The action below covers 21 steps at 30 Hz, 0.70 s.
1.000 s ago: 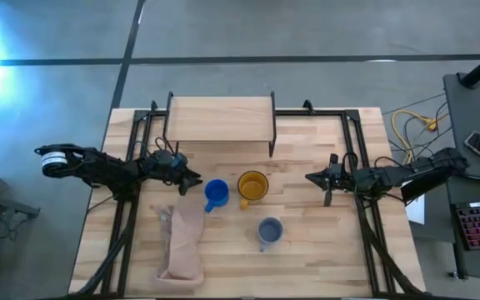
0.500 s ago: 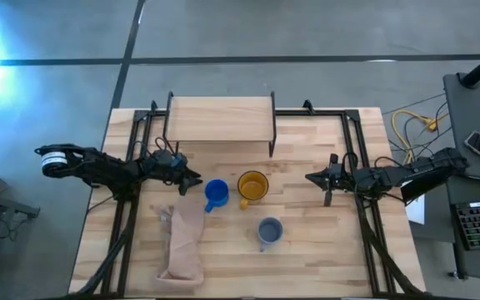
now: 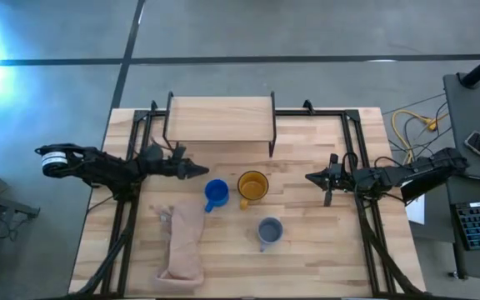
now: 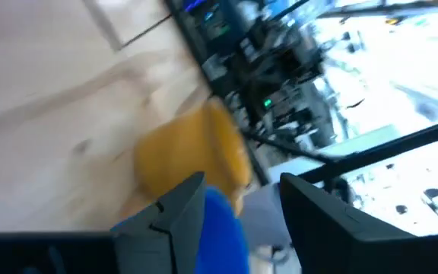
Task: Stack small to large cups/mugs on shelf
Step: Put the blue mug on the shelf
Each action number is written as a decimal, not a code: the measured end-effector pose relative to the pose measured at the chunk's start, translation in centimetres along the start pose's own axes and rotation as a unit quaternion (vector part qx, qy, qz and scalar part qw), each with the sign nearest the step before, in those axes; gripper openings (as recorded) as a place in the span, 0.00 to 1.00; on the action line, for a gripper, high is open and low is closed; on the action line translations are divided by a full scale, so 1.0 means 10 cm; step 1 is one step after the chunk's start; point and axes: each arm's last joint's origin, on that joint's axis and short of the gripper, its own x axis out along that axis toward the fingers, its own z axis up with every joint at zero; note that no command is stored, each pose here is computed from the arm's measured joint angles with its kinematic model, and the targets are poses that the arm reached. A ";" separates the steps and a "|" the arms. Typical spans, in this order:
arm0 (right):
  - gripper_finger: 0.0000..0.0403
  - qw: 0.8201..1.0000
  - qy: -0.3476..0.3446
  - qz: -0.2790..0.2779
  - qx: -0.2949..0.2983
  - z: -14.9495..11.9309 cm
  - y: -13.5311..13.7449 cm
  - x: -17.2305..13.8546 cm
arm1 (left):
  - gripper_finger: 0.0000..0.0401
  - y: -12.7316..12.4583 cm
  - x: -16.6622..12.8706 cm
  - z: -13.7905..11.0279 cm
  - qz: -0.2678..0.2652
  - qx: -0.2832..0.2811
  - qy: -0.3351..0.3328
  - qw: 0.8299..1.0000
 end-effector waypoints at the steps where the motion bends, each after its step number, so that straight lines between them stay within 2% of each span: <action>1: 0.02 1.000 0.000 0.000 0.000 0.00 0.00 0.00 | 0.39 -0.03 0.01 0.03 -0.010 0.006 -0.016 1.000; 3: 0.02 1.000 0.000 0.000 0.000 0.00 0.00 0.00 | 0.39 -0.14 0.05 0.10 -0.055 0.024 -0.028 0.998; 5: 0.02 1.000 0.000 0.000 0.000 0.00 0.00 0.00 | 0.39 -0.29 0.08 0.13 -0.125 0.048 -0.007 0.991; 7: 0.02 1.000 0.000 0.000 0.000 0.00 0.00 0.00 | 0.39 -0.38 0.12 0.16 -0.167 0.043 0.026 0.985; 9: 0.02 1.000 0.000 0.000 0.000 0.00 0.00 0.00 | 0.39 -0.43 0.17 0.20 -0.179 0.018 0.051 0.982; 11: 0.02 1.000 0.000 0.000 0.000 0.00 0.00 0.00 | 0.39 -0.51 0.21 0.23 -0.196 0.020 0.055 0.979; 14: 0.02 1.000 0.000 0.000 0.000 0.00 0.00 0.00 | 0.39 -0.60 0.23 0.26 -0.213 -0.013 0.064 0.975; 21: 0.02 1.000 0.000 0.000 0.000 0.00 0.00 0.00 | 0.39 -0.72 0.34 0.43 -0.224 -0.004 0.028 0.974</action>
